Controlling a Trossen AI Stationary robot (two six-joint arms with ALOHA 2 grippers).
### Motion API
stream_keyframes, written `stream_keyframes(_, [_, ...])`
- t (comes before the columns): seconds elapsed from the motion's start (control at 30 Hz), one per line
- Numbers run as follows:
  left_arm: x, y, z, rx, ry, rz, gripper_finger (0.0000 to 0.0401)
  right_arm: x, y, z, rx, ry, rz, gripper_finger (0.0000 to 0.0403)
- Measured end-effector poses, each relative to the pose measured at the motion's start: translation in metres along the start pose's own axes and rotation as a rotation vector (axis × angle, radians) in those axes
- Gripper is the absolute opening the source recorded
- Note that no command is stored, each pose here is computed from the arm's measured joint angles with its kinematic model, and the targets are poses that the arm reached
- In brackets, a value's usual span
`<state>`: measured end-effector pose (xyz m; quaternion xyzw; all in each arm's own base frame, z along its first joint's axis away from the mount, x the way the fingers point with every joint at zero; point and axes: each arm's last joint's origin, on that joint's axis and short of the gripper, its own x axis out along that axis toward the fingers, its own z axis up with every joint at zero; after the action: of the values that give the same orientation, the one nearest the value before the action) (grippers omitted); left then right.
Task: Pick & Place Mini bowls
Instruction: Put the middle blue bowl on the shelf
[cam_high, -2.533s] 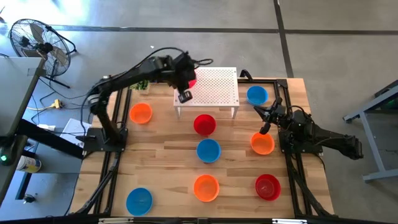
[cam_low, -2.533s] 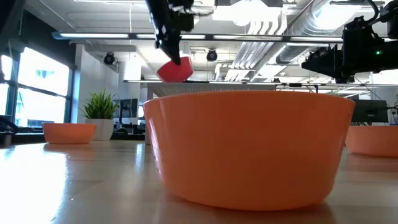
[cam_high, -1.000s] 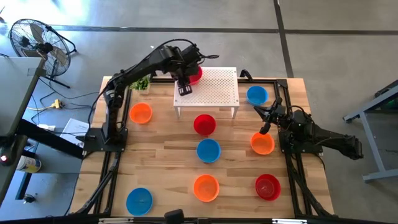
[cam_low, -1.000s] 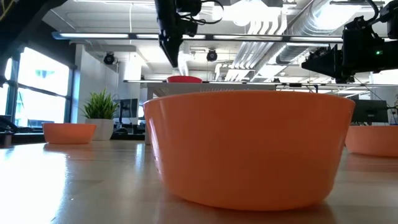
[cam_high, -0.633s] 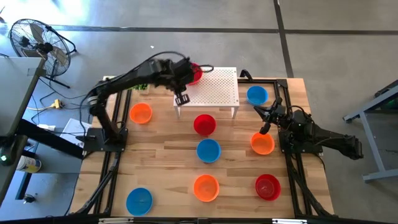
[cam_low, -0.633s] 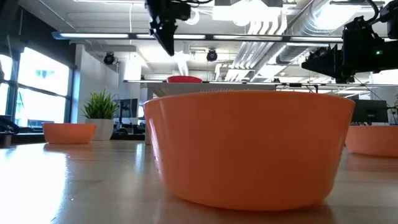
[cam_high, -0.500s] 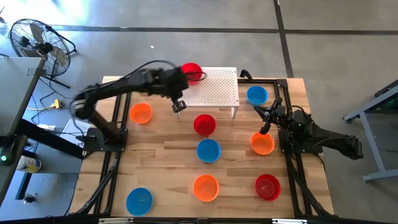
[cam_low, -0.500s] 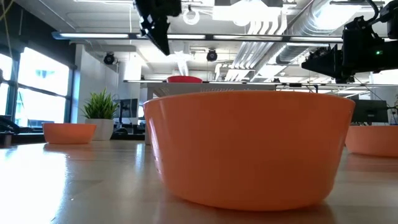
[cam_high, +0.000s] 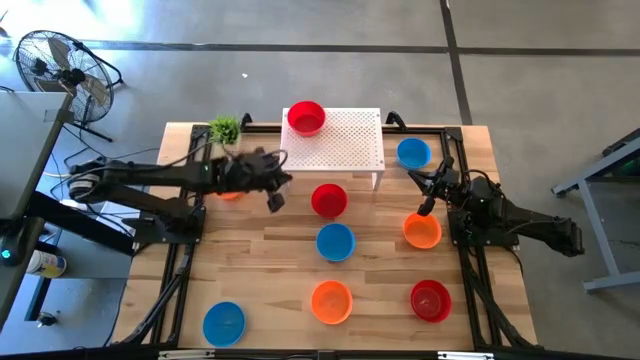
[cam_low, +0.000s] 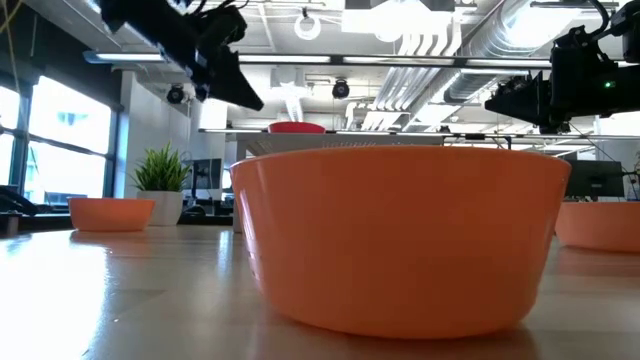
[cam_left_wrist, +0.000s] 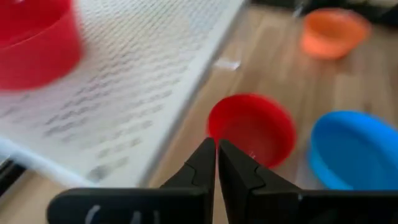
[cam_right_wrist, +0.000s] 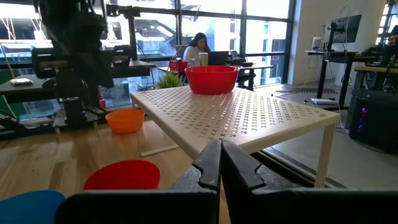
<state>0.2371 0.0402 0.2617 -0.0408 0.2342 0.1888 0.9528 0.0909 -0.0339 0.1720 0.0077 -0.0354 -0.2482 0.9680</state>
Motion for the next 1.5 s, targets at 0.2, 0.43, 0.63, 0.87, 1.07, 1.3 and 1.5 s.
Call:
stream_keyframes(0.2, [0.015, -0.006, -0.037, -0.03, -0.182, -0.186, 0.0014, 0.0, 0.0, 0.0, 0.0, 0.0, 0.0, 0.0])
stream_keyframes(0.43, [0.012, 0.0, -0.075, -0.048, -0.347, -0.198, 0.0014, 0.0, 0.0, 0.0, 0.0, 0.0, 0.0, 0.0])
stream_keyframes(0.63, [0.0, 0.007, -0.105, -0.073, -0.451, -0.146, 0.0014, 0.0, 0.0, 0.0, 0.0, 0.0, 0.0, 0.0])
stream_keyframes(0.87, [-0.005, 0.011, -0.121, -0.073, -0.456, -0.128, 0.0014, 0.0, 0.001, 0.002, 0.102, -0.018, 0.023, 0.0])
stream_keyframes(1.07, [-0.005, 0.011, -0.121, -0.072, -0.459, -0.122, 0.0014, -0.001, 0.0, 0.017, 0.194, -0.164, 0.022, 0.0])
stream_keyframes(1.3, [-0.005, 0.011, -0.121, -0.055, -0.46, -0.116, 0.0014, 0.0, -0.01, 0.031, 0.335, 0.017, -0.387, 0.0])
stream_keyframes(1.5, [-0.005, 0.011, -0.12, -0.017, -0.47, -0.097, 0.0014, 0.01, -0.013, 0.033, 0.403, 0.259, -0.705, 0.0])
